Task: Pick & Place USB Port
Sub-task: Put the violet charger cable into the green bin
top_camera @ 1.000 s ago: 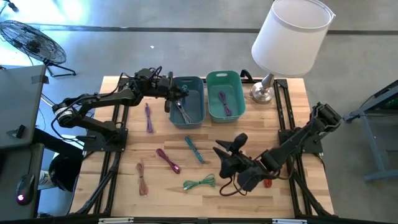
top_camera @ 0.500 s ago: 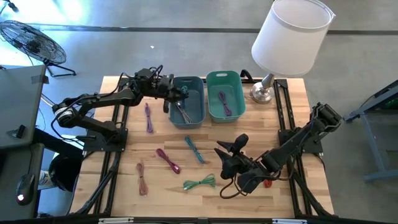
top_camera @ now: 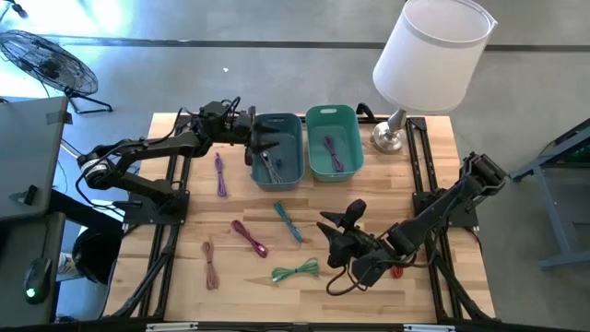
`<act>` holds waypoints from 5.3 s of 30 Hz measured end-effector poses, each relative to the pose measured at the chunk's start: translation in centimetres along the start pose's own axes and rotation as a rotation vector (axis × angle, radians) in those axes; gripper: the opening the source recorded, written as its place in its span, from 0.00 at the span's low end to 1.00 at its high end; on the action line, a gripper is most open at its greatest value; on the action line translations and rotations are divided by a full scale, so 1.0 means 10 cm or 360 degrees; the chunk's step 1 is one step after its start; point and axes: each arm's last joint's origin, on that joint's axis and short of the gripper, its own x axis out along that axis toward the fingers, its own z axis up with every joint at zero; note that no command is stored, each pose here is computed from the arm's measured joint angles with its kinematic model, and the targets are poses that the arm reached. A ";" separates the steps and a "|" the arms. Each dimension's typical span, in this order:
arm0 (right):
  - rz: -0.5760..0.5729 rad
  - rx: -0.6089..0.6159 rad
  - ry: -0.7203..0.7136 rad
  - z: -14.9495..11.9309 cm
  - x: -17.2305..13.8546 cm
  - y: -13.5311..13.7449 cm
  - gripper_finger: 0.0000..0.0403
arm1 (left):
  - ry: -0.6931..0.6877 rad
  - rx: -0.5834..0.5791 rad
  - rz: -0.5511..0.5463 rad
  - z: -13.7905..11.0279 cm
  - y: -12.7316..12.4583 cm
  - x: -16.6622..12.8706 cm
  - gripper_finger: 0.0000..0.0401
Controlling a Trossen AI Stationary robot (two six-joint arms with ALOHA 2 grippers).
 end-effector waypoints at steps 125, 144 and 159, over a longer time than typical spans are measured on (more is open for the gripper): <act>0.0206 0.0195 0.0185 -0.16 0.38 -0.13 0.37 | 0.1753 0.1353 -0.0605 0.16 -0.92 -1.24 0.37; 0.0213 0.0209 0.0184 -0.15 0.38 -0.13 0.37 | 0.2066 0.1362 -0.1183 -0.27 -0.67 -0.77 0.37; 0.0277 0.0214 0.0179 -0.15 0.38 -0.12 0.37 | 0.2115 0.1323 -0.1366 -0.51 -0.58 -0.56 0.37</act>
